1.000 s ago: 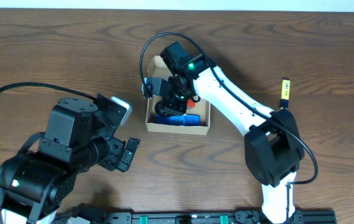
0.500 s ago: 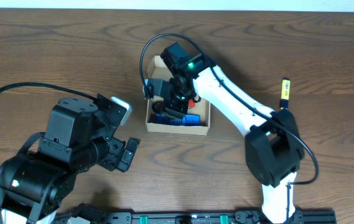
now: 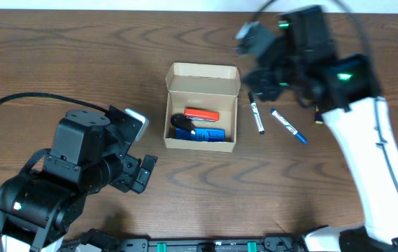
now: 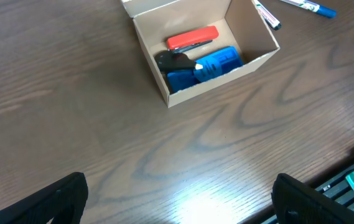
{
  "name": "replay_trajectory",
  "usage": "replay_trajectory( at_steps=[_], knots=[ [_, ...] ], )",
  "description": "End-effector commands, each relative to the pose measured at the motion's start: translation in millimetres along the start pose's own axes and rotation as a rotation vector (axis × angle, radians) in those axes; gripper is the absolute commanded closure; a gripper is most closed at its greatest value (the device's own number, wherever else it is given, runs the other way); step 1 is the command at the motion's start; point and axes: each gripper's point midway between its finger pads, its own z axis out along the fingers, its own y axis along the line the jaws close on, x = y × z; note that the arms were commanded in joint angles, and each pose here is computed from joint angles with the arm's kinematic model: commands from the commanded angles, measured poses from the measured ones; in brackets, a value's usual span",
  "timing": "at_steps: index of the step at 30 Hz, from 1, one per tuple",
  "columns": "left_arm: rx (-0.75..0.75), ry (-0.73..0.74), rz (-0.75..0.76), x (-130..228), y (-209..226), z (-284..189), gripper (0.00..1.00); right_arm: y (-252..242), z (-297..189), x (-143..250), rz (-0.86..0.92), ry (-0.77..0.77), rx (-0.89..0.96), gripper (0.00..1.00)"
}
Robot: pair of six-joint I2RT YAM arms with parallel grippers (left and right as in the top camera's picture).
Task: Pack container
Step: 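Move the right gripper to the yellow highlighter and grasp it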
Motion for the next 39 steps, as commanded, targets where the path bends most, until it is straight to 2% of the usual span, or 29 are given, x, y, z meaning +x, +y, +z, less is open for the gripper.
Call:
replay_trajectory(
  at_steps=[1, 10, 15, 27, 39],
  knots=[
    [-0.007, -0.010, -0.005, -1.4, 1.3, -2.6, 0.05, -50.7, -5.8, 36.6, 0.252, 0.099, 0.163, 0.27],
    [-0.007, -0.010, -0.005, -1.4, 1.3, -2.6, 0.05, -129.4, 3.0, 128.6, 0.704, 0.196, 0.316, 0.26],
    [-0.007, -0.010, -0.005, -1.4, 1.3, -2.6, 0.05, -135.3, 41.4, 176.4, 0.807, 0.224, 0.295, 0.26],
    [-0.007, -0.010, -0.005, -1.4, 1.3, -2.6, 0.05, -133.6, 130.5, 239.2, 0.916, 0.140, 0.378, 0.22],
    [-0.007, -0.010, -0.005, -1.4, 1.3, -2.6, 0.05, -129.0, 198.9, 281.6, 0.949, 0.221, 0.357, 0.26]
  ],
)
